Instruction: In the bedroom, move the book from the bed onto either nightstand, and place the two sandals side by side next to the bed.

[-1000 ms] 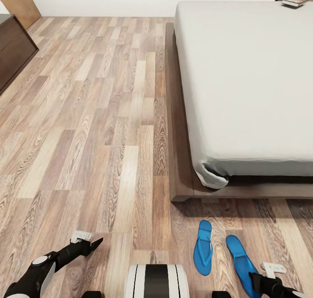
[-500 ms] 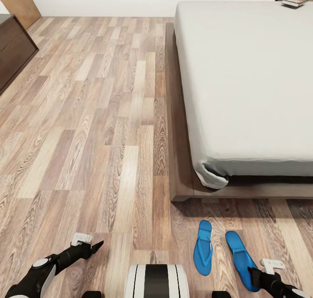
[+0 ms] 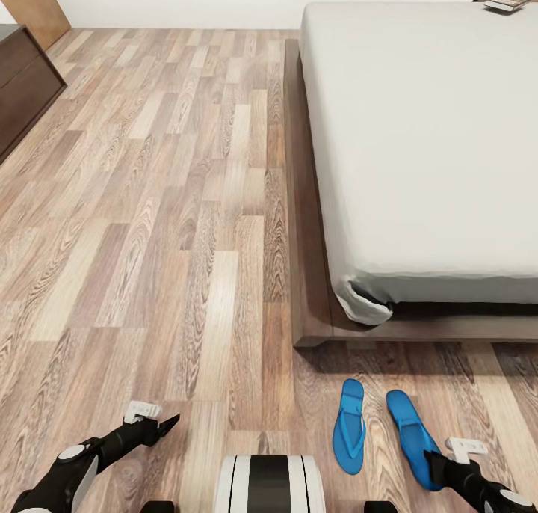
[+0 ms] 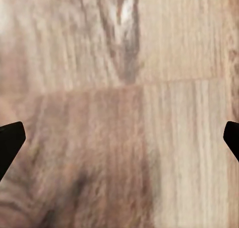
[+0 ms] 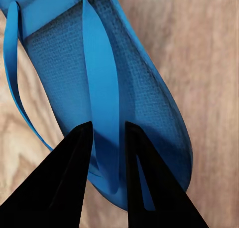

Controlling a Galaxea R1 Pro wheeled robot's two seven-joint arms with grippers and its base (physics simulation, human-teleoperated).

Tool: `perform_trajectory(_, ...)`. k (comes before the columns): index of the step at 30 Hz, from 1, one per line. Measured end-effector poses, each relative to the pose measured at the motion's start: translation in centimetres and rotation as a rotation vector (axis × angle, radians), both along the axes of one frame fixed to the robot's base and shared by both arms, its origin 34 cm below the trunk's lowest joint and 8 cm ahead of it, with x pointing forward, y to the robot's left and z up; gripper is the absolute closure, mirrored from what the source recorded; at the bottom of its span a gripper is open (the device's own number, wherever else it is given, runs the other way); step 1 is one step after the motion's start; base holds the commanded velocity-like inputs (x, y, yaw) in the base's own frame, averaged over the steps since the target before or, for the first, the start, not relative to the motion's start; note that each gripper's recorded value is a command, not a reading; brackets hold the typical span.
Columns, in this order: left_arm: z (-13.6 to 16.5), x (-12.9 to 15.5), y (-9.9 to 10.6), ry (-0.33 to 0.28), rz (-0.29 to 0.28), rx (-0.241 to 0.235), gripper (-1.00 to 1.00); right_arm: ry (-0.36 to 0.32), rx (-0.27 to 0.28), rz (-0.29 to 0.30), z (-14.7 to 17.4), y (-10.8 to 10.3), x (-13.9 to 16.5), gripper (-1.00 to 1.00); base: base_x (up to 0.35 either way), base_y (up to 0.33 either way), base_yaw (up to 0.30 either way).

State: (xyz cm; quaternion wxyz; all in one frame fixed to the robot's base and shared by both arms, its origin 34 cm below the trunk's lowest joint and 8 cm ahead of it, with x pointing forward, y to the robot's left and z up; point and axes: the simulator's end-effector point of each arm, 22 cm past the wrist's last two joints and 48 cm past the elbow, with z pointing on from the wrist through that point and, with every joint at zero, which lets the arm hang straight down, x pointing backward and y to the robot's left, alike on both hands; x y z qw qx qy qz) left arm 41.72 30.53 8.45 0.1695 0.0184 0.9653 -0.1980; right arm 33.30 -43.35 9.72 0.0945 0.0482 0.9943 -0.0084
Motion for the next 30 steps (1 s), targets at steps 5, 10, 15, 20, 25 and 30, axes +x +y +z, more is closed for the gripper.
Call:
perform_trajectory(5, 0.0, 0.0, 0.0, 0.000, 0.000, 0.000, -1.00, -0.055, 0.008, 0.013, 0.5, 1.1, 2.5, 1.00, 0.000, 0.000, 0.000)
perform_trajectory(10, 0.0, 0.0, -0.3, 0.000, 0.001, -0.004, -1.00, -0.070, 0.018, 0.012, 0.5, 2.0, 3.1, 1.00, 0.000, 0.000, 0.000)
perform_trajectory(15, -0.2, -0.2, -0.4, 0.005, 0.001, -0.005, -1.00, -0.065, 0.021, 0.010, 0.3, 2.1, 2.9, 1.00, 0.000, 0.000, 0.000)
perform_trajectory(20, -0.8, -0.9, -0.4, 0.020, 0.001, -0.006, -1.00, -0.050, 0.021, 0.008, -0.2, 2.1, 2.3, 1.00, 0.000, 0.000, 0.000)
perform_trajectory(25, -0.8, -0.9, -0.4, 0.021, 0.001, -0.006, -1.00, -0.049, 0.021, 0.008, -0.2, 2.2, 2.2, 1.00, 0.000, 0.000, 0.000)
perform_trajectory(30, -0.9, -1.0, -0.4, 0.025, 0.001, -0.006, -1.00, -0.044, 0.021, 0.008, -0.3, 2.2, 2.0, 1.00, 0.000, 0.000, 0.000)
